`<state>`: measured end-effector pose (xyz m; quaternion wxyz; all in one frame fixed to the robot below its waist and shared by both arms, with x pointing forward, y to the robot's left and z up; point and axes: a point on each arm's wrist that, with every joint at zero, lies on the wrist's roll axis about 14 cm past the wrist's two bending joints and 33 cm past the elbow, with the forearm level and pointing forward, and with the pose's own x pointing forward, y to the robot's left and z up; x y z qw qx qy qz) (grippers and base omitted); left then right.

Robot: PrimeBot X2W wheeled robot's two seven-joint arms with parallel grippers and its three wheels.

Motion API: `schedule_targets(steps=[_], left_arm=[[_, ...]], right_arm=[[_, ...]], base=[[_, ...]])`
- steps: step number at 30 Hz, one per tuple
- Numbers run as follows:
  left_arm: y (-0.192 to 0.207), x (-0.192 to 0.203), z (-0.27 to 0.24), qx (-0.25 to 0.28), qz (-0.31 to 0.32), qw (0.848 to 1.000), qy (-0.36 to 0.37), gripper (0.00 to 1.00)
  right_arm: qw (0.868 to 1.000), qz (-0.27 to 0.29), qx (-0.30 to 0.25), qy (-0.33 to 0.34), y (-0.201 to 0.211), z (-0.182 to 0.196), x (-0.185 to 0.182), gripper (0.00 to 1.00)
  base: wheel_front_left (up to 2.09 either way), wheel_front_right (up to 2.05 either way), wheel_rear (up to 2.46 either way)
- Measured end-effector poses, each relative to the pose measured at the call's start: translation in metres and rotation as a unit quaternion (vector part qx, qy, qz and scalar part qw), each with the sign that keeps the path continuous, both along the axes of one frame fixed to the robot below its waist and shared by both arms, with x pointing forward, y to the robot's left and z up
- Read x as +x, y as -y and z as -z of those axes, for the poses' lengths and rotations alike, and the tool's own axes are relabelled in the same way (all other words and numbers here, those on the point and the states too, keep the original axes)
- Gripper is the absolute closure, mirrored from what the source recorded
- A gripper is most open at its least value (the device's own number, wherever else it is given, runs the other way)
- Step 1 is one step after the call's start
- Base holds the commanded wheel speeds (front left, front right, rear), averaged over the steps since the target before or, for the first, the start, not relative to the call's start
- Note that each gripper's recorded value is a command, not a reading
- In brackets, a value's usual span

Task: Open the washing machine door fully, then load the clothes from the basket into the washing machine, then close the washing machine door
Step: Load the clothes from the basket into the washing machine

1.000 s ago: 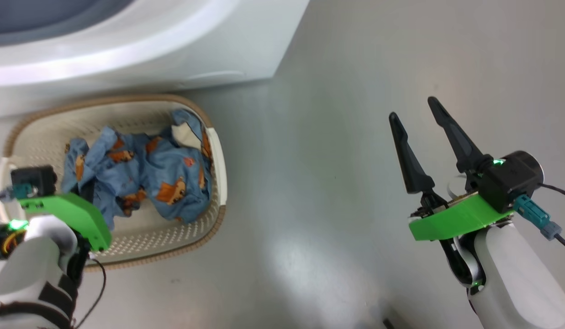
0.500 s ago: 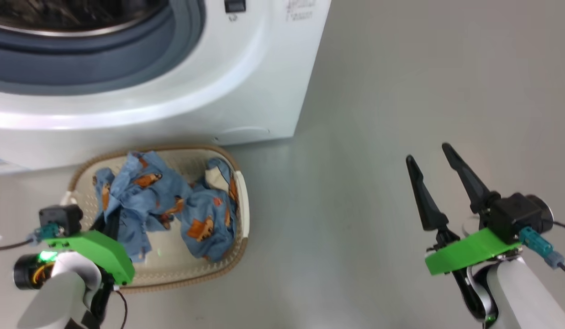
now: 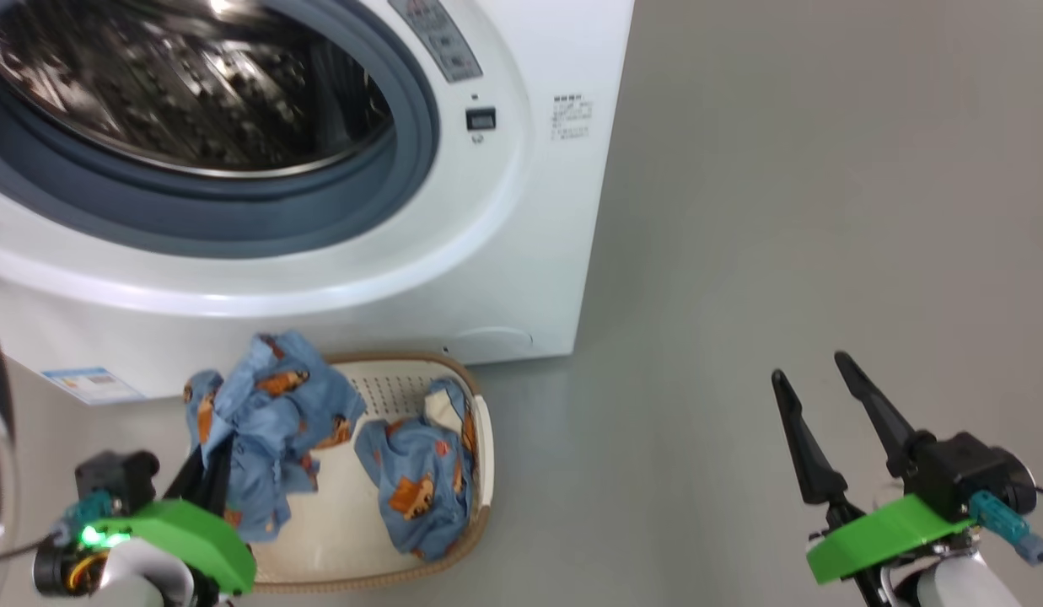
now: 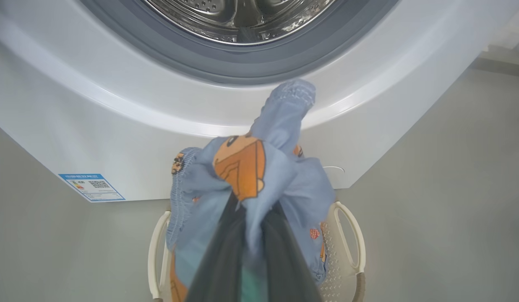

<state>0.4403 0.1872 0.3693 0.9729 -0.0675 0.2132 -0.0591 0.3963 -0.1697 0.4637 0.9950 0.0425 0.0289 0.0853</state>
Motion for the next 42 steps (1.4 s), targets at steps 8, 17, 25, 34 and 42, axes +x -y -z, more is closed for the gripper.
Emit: schedule_targets(steps=[8,17,25,34,42], left_arm=[[-0.01,-0.029,-0.038,-0.002,-0.021,0.998,0.064,1.0],[-0.021,-0.047,-0.053,-0.009,-0.051,0.994,0.095,1.0],[-0.021,-0.025,-0.054,-0.019,-0.057,0.993,0.1,1.0],[-0.023,0.061,-0.103,-0.014,-0.053,0.983,0.173,1.0],[-0.028,0.134,-0.114,0.007,-0.058,0.982,0.178,1.0]], right_arm=[[1.0,0.003,0.003,0.019,0.001,-0.015,-0.023,0.0],[1.0,-0.003,0.005,0.026,-0.003,-0.019,-0.025,0.0],[1.0,-0.001,0.012,0.006,-0.006,-0.005,-0.017,0.0],[1.0,-0.003,0.018,-0.008,-0.011,0.008,0.009,0.0],[0.999,-0.003,0.023,-0.023,-0.014,0.026,0.032,0.0]], base=[[0.0,0.0,0.0],[0.0,0.0,0.0],[0.0,0.0,0.0],[0.0,0.0,0.0],[0.0,0.0,0.0]])
